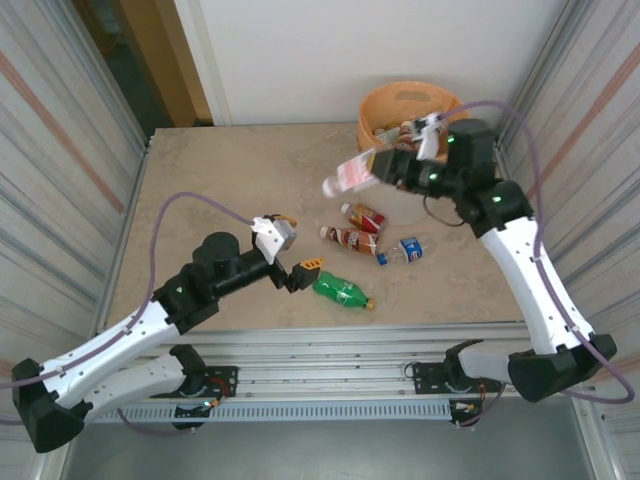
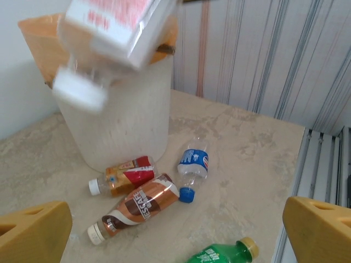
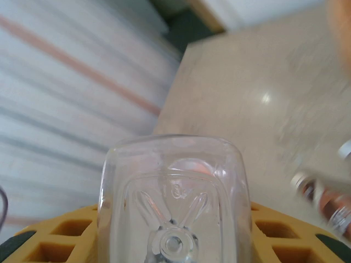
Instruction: Put the plastic bottles in the bin
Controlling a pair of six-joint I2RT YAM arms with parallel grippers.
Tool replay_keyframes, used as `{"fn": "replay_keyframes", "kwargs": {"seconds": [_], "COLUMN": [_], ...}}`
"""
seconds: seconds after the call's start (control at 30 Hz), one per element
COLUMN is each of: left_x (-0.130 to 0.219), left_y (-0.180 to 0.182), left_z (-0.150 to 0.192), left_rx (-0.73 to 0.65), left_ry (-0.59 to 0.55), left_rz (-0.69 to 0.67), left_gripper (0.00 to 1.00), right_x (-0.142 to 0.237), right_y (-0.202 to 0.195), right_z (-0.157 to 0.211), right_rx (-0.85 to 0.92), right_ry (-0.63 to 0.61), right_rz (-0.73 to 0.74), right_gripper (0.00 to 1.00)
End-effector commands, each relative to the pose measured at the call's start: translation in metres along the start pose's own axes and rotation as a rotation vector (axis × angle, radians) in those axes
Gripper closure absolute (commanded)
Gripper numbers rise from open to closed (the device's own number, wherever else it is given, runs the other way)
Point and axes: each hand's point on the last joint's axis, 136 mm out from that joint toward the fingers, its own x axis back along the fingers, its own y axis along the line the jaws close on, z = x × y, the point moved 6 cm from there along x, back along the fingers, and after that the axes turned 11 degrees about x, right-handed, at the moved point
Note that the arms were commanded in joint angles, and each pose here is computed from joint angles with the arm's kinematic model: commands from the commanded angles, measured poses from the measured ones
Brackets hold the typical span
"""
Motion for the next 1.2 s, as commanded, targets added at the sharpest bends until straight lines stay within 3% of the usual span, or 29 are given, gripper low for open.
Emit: {"fn": "replay_keyframes", "kwargs": {"seconds": [0.0, 0.2, 0.47, 0.67, 0.93, 1.1, 1.17], "left_x": [0.004, 0.004, 0.002, -0.001, -0.007, -0.010, -0.011], "left_y": [0.002, 0.004, 0.008, 0.010, 0.012, 0.013, 0.013], "left_z": [-0.002, -0.001, 0.001, 0.003, 0.003, 0.004, 0.004], "left_rx": [0.018, 0.026, 0.048, 0.064, 0.065, 0.071, 0.071], "left_ry": [-0.041, -0.043, -0.031, -0.028, -0.017, -0.010, -0.009], "left_rz": [-0.033, -0.048, -0.081, -0.097, -0.115, -0.118, -0.117], "left_gripper": [0.01, 0.01, 0.01, 0.01, 0.01, 0.01, 0.01], "right_x": [0.029, 0.049, 0.024, -0.013, -0.060, -0.077, -0.079], "right_y": [-0.015, -0.065, -0.128, -0.162, -0.178, -0.188, -0.191], "right_z": [-0.038, -0.092, -0.128, -0.132, -0.121, -0.117, -0.117], "right_rx": [0.026, -0.027, -0.118, -0.180, -0.200, -0.212, -0.207], "right_ry": [-0.125, -0.270, -0.281, -0.236, -0.156, -0.111, -0.099], "right_rz": [0.079, 0.209, 0.264, 0.227, 0.218, 0.244, 0.273], "right_gripper": [0.84, 0.86, 0.87, 0.86, 0.78, 0.64, 0.50]}}
